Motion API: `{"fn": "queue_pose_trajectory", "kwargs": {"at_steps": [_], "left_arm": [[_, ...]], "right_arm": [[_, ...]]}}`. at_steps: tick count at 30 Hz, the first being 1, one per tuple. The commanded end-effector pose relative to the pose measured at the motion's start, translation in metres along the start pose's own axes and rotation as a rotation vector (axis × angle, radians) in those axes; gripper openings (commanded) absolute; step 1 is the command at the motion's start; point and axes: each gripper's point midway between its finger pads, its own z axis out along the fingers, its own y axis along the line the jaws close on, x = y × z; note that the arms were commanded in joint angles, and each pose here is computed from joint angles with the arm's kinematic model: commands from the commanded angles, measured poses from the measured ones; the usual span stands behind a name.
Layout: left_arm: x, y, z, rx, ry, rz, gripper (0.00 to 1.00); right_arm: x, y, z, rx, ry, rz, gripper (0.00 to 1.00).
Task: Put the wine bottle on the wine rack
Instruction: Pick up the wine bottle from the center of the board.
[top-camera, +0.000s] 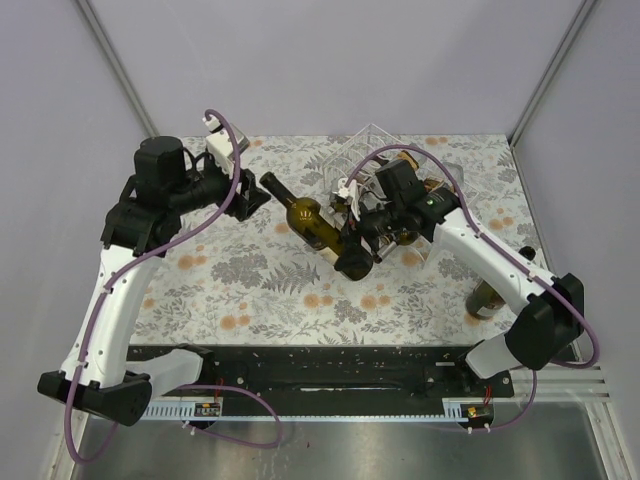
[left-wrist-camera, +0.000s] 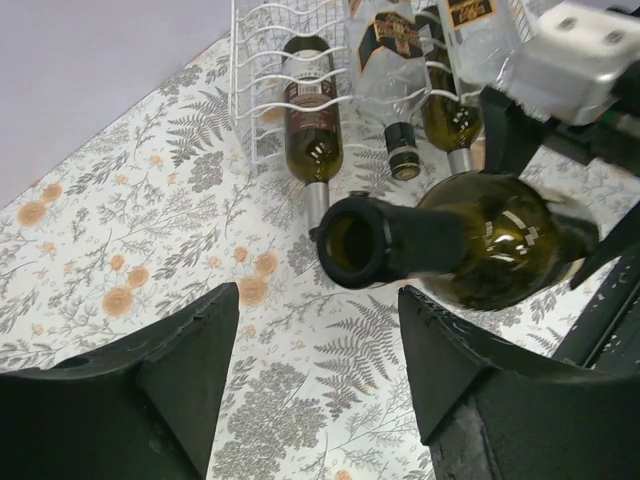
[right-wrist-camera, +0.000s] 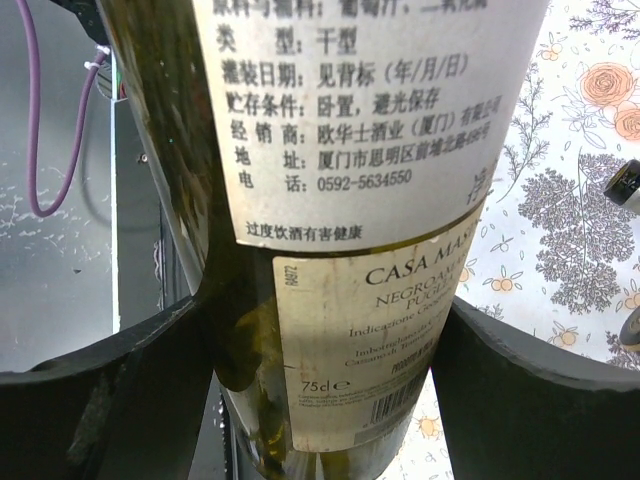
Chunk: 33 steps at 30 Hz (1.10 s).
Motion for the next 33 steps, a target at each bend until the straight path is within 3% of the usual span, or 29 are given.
{"fn": "queue_pose_trajectory", "kwargs": {"at_steps": [1, 5, 11, 16, 25, 33], "left_arm": [[-0.002, 0.009, -0.003, -0.04, -0.012, 0.099, 0.71], [-0.003, 0.011, -0.008, -0.045, -0.011, 0.166, 0.79], [-0.021, 0.004, -0.046, -0.084, -0.048, 0.412, 0.86], [-0.021, -0.021, -0.061, 0.029, -0.016, 0.621, 0.92], [-0.014, -0.055, -0.044, 0.225, 0.048, 0.955, 0.96], [0.01, -0.068, -0.015, 0.364, 0.13, 1.129, 0.96]], "right_arm": [[-0.046, 0.021, -0.029, 0.009, -0.104, -0.146, 0.0], [-0.037, 0.02, -0.029, 0.018, -0.069, -0.135, 0.0], [-0.025, 0.02, -0.028, 0.01, -0.015, -0.099, 0.0], [-0.017, 0.023, -0.024, -0.02, 0.014, -0.058, 0.0], [-0.016, 0.034, -0.014, -0.076, 0.06, -0.015, 0.0], [-0.02, 0.042, -0.016, -0.1, 0.059, 0.009, 0.0]]}}
